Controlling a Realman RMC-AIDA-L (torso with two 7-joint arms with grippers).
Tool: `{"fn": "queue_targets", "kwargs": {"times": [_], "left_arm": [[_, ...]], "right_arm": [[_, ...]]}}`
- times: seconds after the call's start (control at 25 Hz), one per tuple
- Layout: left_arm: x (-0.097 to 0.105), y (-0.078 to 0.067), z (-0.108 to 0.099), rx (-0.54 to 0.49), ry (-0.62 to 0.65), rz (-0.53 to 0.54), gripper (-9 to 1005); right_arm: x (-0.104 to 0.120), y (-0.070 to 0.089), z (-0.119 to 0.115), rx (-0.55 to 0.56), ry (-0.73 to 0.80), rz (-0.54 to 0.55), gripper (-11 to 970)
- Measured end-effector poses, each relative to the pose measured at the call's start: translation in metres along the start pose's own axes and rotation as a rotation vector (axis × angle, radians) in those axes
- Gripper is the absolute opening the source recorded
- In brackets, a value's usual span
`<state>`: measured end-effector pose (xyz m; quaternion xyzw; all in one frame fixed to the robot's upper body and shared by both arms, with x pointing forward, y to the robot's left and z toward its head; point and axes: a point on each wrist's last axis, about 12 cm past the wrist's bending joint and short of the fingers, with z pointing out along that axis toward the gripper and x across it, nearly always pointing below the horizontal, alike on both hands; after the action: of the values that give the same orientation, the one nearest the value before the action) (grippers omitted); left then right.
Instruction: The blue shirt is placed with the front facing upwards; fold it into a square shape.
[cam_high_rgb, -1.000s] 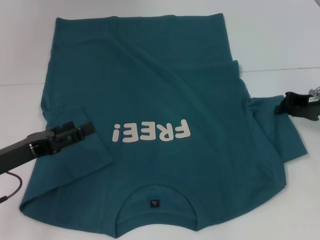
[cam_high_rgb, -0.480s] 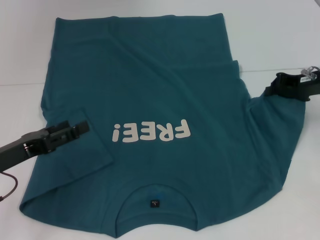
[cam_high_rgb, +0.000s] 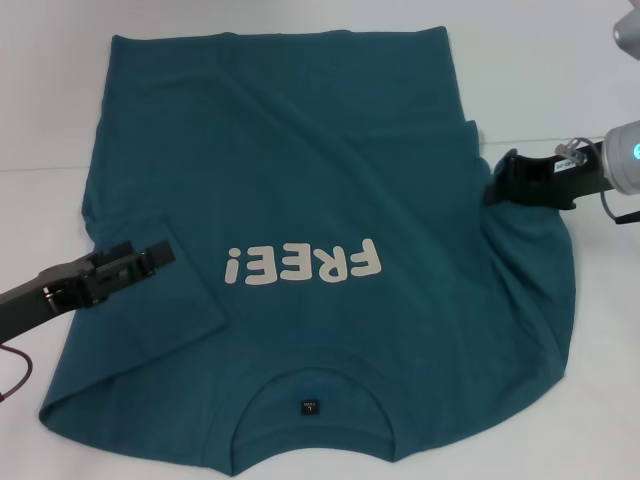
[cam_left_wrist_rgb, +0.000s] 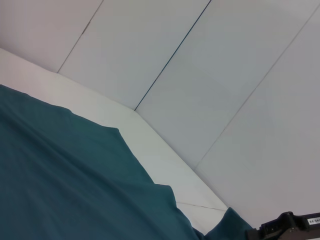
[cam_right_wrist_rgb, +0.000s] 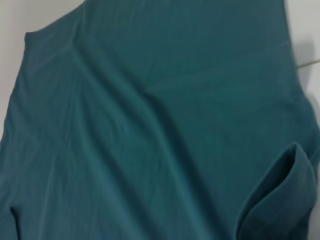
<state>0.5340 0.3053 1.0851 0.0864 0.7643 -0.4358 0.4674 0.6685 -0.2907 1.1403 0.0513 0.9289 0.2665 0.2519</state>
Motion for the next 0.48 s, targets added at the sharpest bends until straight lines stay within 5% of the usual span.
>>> {"fn": "queue_targets", "kwargs": {"times": [0.48], "left_arm": [[0.0009,0.0025,-0.0046,-0.016,-0.020,-0.015,933]], "right_arm": [[0.0039,0.0049,0.0102,0.003,-0.027,0.037,102]]}}
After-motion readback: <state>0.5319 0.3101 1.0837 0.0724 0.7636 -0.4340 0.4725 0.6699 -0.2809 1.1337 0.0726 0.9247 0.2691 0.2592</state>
